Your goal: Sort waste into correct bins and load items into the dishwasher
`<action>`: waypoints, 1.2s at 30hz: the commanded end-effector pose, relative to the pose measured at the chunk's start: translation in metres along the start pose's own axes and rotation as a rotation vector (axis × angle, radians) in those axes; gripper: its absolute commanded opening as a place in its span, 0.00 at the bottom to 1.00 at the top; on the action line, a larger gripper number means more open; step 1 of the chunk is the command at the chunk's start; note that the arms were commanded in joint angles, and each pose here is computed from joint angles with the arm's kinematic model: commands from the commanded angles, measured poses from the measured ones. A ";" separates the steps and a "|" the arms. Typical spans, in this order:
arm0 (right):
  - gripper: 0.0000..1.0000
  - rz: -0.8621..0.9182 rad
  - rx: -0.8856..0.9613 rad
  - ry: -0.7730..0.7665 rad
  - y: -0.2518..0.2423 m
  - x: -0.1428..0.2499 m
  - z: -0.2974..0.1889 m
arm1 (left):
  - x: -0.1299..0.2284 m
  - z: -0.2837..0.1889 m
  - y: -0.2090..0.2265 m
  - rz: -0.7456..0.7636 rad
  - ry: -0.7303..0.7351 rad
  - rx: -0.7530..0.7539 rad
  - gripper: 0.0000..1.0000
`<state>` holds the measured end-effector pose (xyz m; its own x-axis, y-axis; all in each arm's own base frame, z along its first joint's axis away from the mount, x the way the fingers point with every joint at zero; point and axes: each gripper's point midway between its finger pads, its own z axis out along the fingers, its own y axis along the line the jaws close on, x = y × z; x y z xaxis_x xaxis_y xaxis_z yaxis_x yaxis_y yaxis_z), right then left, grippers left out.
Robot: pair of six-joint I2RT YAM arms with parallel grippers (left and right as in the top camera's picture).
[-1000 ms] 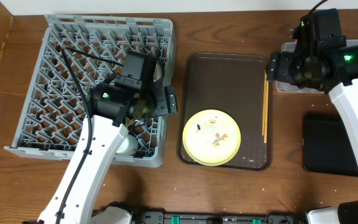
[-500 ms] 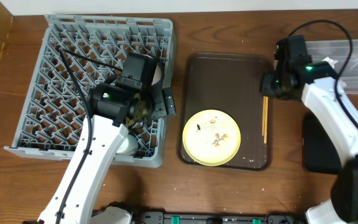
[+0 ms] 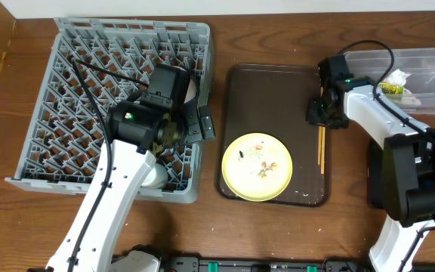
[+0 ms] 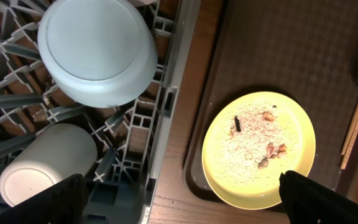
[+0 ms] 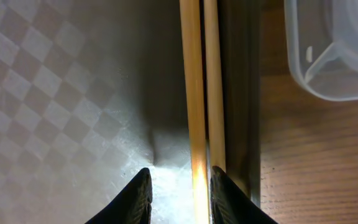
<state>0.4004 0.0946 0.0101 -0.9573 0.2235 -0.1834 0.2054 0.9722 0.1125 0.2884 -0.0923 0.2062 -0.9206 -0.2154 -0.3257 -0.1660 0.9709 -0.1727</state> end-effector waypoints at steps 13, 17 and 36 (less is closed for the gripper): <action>0.25 -0.052 0.048 0.060 0.006 0.020 0.032 | -0.001 0.000 0.002 -0.001 -0.004 -0.011 1.00; 0.01 -0.026 0.065 0.093 0.006 0.030 0.044 | -0.001 0.000 0.002 -0.001 -0.004 -0.011 1.00; 0.01 0.003 -0.829 -0.240 0.243 -0.048 -0.158 | -0.001 0.000 0.002 -0.001 -0.004 -0.011 1.00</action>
<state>0.4828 0.2587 0.1937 -0.8358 0.3073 -0.4549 -0.1110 0.7169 0.6883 0.2883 -0.0923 0.2062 -0.9207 -0.2157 -0.3253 -0.1664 0.9708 -0.1727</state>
